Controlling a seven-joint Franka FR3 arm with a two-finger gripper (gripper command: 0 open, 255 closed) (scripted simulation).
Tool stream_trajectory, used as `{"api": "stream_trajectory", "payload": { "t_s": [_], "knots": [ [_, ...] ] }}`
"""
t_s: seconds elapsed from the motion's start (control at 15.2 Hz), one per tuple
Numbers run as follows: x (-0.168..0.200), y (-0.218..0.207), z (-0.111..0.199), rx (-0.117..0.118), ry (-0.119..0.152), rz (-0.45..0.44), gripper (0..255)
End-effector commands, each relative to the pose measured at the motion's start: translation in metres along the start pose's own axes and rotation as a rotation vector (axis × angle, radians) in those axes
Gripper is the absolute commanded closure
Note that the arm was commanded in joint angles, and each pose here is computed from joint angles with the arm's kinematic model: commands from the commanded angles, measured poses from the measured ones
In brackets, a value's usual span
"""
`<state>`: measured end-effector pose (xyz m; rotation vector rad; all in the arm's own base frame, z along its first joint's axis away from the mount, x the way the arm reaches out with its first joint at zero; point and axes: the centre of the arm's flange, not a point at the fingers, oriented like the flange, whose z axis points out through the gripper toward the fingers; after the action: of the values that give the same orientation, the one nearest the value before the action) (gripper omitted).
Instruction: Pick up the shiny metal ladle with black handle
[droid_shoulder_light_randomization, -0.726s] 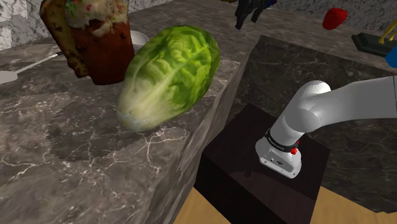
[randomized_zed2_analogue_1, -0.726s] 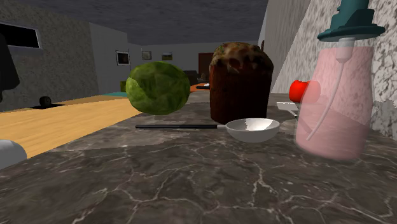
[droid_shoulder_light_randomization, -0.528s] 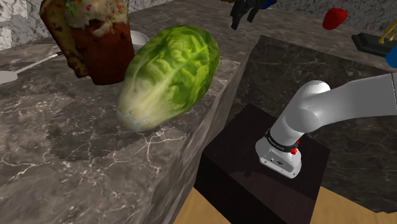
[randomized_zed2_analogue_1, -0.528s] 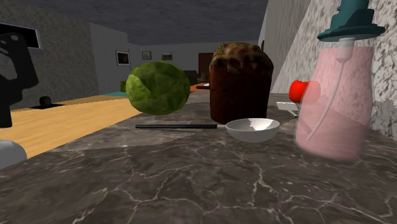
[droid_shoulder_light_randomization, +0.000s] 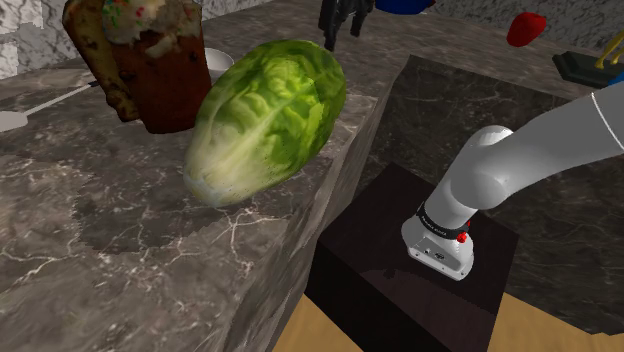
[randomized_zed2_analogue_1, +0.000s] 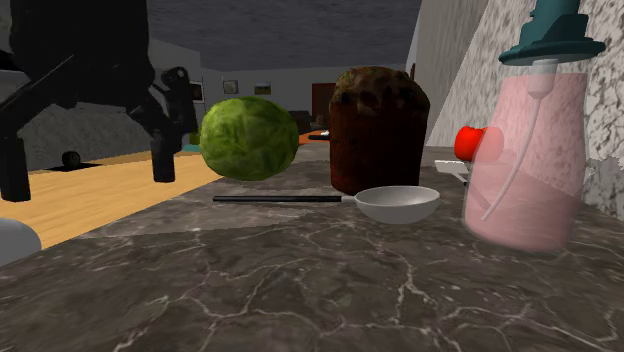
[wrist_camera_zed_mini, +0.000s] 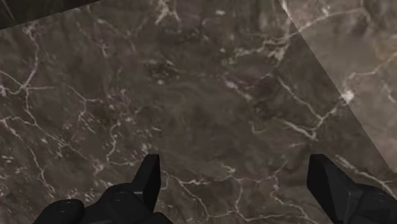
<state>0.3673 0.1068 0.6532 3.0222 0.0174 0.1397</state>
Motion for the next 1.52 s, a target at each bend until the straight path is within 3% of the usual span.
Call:
{"api": "stream_trajectory", "payload": {
  "t_s": [0.0,0.86,1.45],
  "knots": [
    [0.016,-0.026,0.001,0.003,-0.024,-0.027,0],
    [0.092,-0.189,0.006,0.019,-0.175,-0.2,0],
    [0.091,-0.2,0.046,0.02,-0.181,-0.206,0]
  ]
}}
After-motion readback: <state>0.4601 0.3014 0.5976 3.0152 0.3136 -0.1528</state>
